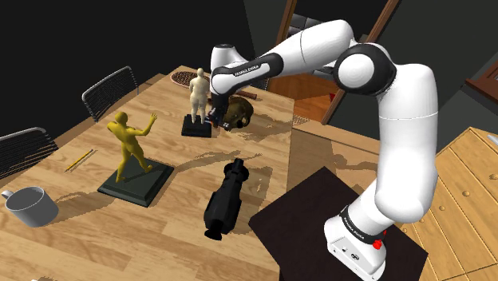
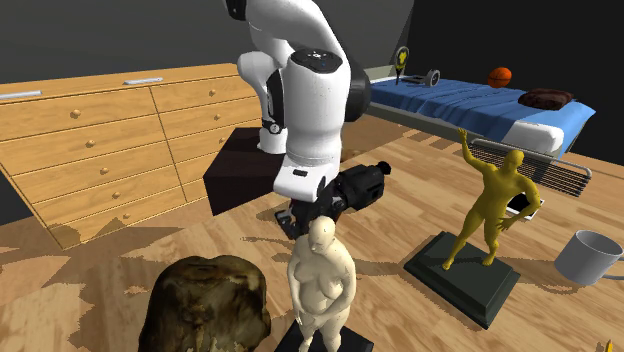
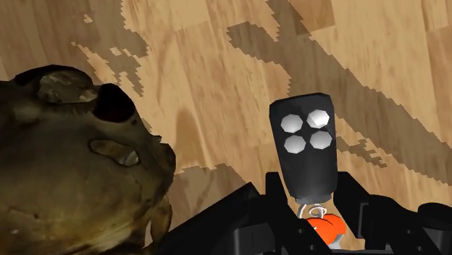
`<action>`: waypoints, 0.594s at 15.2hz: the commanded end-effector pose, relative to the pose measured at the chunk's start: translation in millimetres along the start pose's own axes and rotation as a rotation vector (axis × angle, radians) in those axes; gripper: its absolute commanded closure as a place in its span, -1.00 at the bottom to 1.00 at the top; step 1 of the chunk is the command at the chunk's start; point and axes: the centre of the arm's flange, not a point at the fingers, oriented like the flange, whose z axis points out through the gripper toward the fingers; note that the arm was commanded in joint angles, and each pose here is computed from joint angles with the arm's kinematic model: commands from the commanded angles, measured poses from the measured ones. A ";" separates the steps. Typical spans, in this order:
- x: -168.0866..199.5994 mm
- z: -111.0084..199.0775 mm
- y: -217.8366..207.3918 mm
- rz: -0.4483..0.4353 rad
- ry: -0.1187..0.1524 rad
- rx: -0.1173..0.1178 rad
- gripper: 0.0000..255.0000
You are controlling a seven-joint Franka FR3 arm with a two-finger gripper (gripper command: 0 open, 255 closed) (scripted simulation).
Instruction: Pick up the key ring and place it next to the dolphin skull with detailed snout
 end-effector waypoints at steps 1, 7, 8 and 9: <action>0.2 10.4 -0.5 0.000 0.000 0.000 1.00; 1.5 42.0 -0.9 0.000 0.000 0.000 1.00; 1.8 47.3 -1.0 0.000 0.000 0.000 1.00; 2.0 52.6 -1.0 0.000 0.000 0.000 1.00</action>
